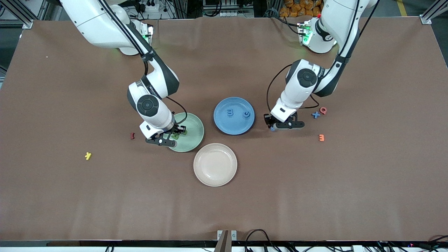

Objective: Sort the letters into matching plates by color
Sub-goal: 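Drop the green B on the green plate while the left gripper carries 6, then release the blue 6 onto the blue plate while the right gripper withdraws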

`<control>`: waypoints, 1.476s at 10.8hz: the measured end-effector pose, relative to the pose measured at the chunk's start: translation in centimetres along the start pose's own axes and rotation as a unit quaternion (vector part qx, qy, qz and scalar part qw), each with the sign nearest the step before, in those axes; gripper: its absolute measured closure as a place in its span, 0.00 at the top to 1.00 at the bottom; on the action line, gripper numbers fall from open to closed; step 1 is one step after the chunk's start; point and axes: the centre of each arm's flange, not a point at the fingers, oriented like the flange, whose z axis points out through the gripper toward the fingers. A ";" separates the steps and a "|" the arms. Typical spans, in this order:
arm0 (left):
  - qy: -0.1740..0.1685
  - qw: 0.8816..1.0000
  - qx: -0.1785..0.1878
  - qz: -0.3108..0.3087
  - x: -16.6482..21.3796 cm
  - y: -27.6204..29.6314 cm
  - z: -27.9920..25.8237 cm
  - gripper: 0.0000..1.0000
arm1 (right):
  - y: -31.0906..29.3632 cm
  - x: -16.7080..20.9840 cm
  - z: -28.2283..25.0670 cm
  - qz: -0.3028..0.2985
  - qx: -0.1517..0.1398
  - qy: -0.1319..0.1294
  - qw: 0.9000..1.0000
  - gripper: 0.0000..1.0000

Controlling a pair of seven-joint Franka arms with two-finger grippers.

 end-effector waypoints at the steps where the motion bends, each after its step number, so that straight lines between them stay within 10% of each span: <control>1: -0.002 1.000 -0.002 -0.010 -0.4 0.9 0.3 0.27 | 0.1 0.1 0.1 0.007 -0.001 -0.001 1.000 0.51; 5: -0.005 1.000 -0.010 -0.025 -1.5 4.0 1.1 0.27 | 0.7 0.8 -0.1 0.016 0.000 0.003 1.000 1.00; 16: 0.003 0.993 -0.046 -0.105 -2.8 10.4 -0.6 0.27 | 20.8 11.9 -2.6 -0.096 -0.050 0.016 0.994 1.00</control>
